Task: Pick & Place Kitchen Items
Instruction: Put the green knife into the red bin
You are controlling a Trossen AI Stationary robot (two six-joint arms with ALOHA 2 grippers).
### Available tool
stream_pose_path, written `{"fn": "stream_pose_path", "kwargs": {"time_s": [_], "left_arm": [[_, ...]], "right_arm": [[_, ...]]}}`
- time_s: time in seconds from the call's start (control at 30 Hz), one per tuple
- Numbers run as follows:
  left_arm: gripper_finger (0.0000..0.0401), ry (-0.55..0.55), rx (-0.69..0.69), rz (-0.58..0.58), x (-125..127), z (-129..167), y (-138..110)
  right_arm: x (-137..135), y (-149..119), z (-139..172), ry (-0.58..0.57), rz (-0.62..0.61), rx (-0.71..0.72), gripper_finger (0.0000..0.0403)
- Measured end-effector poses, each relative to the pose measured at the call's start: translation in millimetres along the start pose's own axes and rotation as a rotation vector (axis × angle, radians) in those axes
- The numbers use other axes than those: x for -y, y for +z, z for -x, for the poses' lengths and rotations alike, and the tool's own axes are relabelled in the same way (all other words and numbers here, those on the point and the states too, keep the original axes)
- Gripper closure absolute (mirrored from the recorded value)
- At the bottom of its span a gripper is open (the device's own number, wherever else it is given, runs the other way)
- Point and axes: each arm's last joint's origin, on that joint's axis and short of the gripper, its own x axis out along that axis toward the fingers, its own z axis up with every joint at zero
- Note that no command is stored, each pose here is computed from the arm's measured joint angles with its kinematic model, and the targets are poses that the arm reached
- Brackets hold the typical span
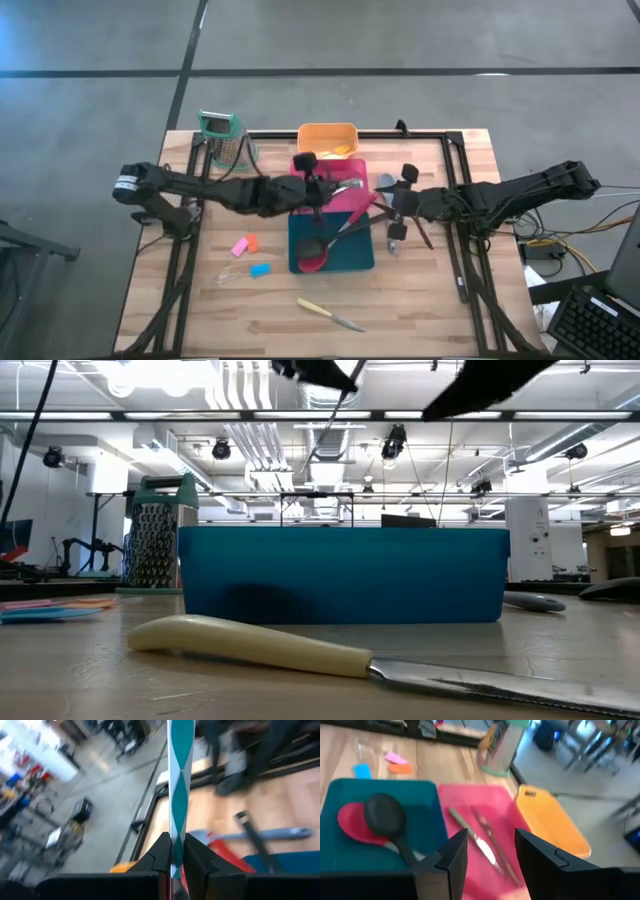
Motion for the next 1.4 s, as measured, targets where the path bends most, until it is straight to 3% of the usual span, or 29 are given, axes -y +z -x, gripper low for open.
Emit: {"fn": "stream_pose_path", "kwargs": {"time_s": [0.1, 0.23, 0.43, 1.0, 1.4], "left_arm": [[0.0373, 0.014, -0.057, 0.045, -21, -12, -13], [0.0373, -0.060, -0.103, 0.159, -45, -32, -33], [0.0373, -0.062, -0.186, 0.270, -60, -55, -58], [0.0373, -0.154, -0.484, 0.295, -27, -109, -115], [0.0373, -0.264, -0.609, 0.302, -22, -137, -122]], "right_arm": [[3, -7, 4, -0.017, -0.030, -0.061, 0.0252], [5, -9, 8, -0.021, -0.053, -0.073, 0.0269], [9, -7, 14, -0.020, -0.055, -0.054, 0.0300], [12, -6, 20, -0.018, -0.055, -0.031, 0.0371], [12, -6, 19, -0.015, -0.056, -0.034, 0.0393]]}}
